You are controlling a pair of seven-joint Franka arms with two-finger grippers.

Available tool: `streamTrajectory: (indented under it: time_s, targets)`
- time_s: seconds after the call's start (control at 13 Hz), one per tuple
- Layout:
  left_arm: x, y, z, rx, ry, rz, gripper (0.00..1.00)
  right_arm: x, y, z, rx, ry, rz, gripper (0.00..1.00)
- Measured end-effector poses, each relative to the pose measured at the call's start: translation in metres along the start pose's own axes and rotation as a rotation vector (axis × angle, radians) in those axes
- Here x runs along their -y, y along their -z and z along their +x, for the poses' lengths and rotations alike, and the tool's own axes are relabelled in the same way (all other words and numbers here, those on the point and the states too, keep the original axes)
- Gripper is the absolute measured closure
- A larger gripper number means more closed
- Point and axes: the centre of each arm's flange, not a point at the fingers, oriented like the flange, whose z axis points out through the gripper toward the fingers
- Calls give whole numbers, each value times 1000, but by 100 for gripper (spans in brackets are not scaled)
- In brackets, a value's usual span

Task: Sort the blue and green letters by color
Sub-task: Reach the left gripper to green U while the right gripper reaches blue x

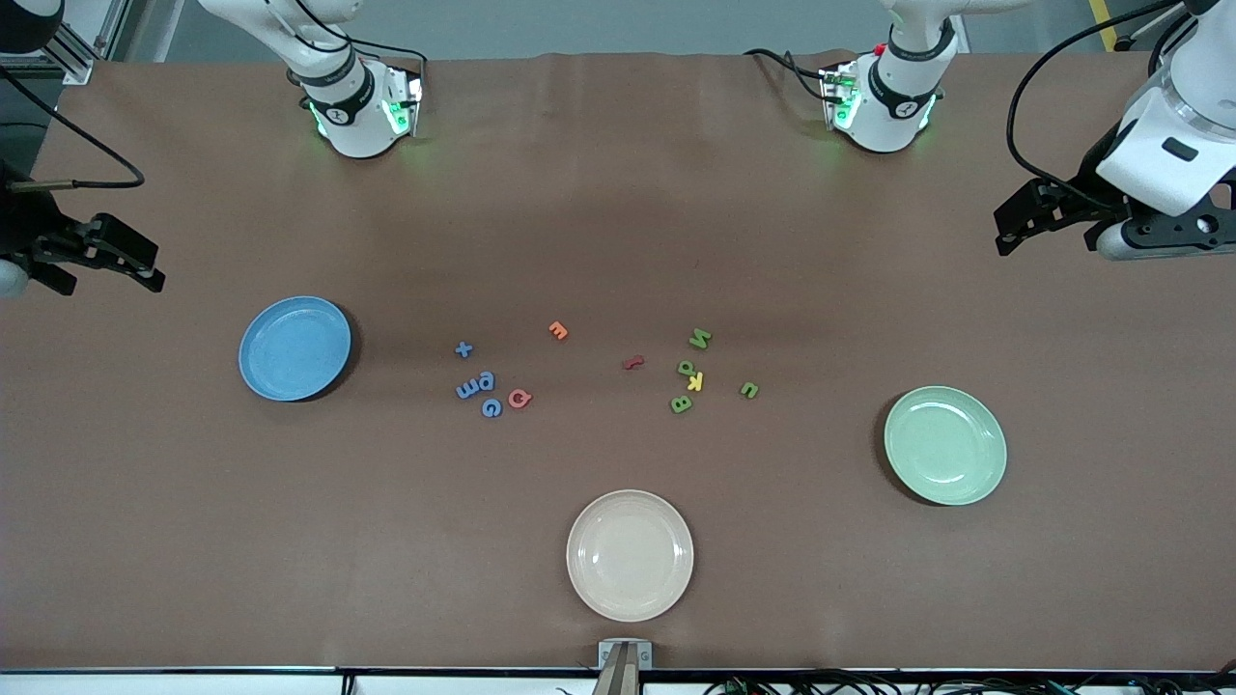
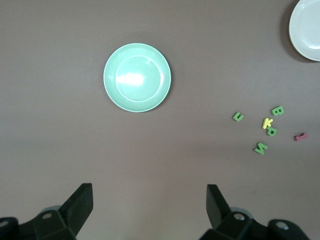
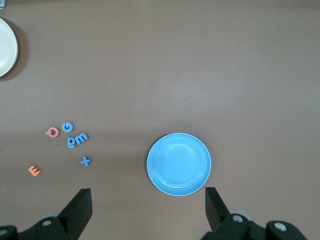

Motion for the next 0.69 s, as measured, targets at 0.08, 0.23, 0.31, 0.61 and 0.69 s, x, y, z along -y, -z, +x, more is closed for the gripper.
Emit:
streamTrajectory:
  time_s: [0.08,0.23,0.31,0.61,0.69]
  targets:
    - [0,0,0,3,0,1,0,0,0,0,0,0,0,0]
    - [0,0,-1,6,0,1,0,0,0,0,0,0,0,0]
    - [1,-1,-1,7,2,1,0,0,0,0,0,0,0,0]
    - [5,-9,1,39,8,6,0,42,-25,7,46,74,11,0]
    - [3,-22,5,71,4,9,0,70,-41,11,68,113,14,0]
